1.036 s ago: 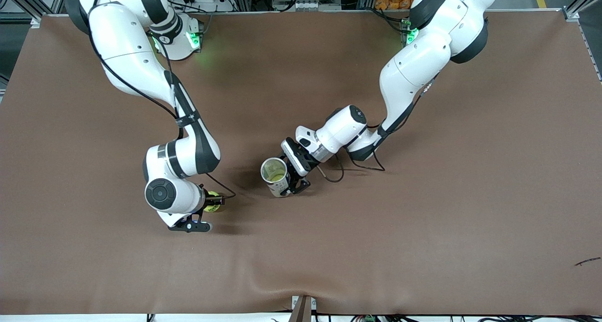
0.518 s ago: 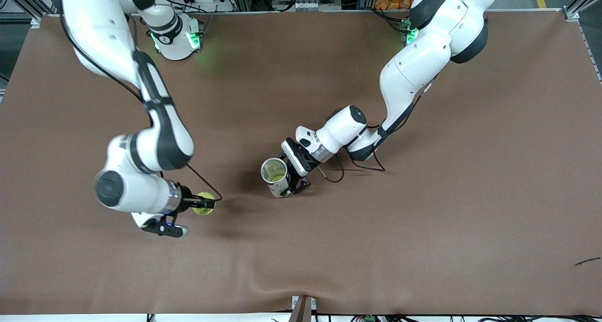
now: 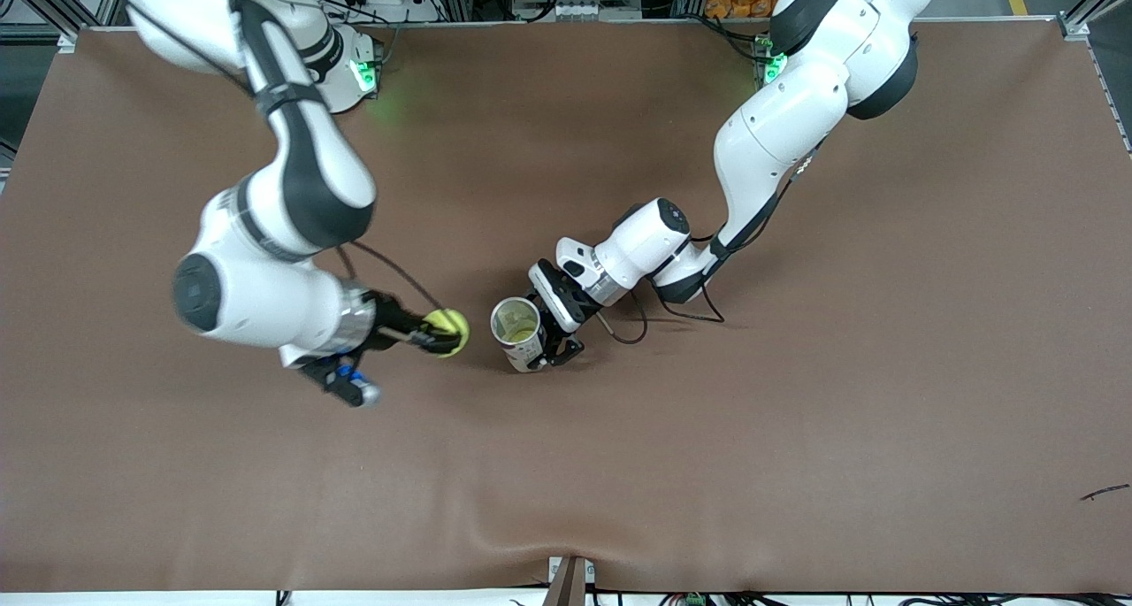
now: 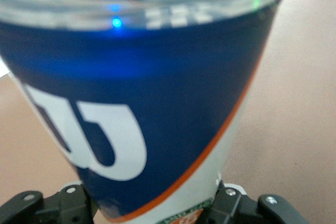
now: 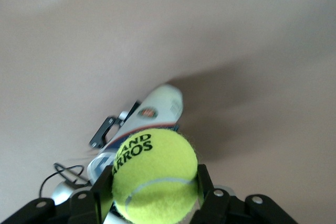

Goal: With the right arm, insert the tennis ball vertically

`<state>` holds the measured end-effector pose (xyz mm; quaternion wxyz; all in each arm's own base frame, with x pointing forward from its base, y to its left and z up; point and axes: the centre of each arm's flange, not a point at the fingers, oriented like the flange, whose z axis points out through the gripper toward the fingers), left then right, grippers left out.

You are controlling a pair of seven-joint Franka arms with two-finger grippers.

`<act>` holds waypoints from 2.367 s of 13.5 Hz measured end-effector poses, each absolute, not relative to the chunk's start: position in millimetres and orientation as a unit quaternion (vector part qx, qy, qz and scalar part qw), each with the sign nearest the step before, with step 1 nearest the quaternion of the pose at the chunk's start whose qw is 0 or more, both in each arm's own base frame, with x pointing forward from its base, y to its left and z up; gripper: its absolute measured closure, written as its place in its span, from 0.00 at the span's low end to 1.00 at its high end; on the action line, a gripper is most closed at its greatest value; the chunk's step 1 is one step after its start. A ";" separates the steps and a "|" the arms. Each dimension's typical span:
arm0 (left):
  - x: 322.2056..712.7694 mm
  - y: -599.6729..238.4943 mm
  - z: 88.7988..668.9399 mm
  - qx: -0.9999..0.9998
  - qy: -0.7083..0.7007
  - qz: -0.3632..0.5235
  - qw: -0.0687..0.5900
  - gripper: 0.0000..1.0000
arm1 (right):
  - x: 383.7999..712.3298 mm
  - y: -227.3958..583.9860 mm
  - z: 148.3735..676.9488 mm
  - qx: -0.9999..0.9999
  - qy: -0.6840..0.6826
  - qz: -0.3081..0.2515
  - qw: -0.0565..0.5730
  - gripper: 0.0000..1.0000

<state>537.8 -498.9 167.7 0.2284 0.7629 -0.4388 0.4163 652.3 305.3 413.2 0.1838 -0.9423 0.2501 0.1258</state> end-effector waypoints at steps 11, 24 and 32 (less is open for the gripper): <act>539.0 -498.5 169.7 0.761 -0.437 0.421 0.229 0.22 | 628.2 375.7 403.1 -0.932 0.292 0.109 0.186 0.34; 538.9 -499.2 170.4 0.761 -0.437 0.422 0.229 0.18 | 680.9 173.3 410.0 -0.993 0.053 0.062 0.082 0.00; 539.0 -495.1 166.7 0.763 -0.436 0.420 0.227 0.00 | 603.4 -0.3 526.3 -0.997 -0.009 0.060 0.053 0.00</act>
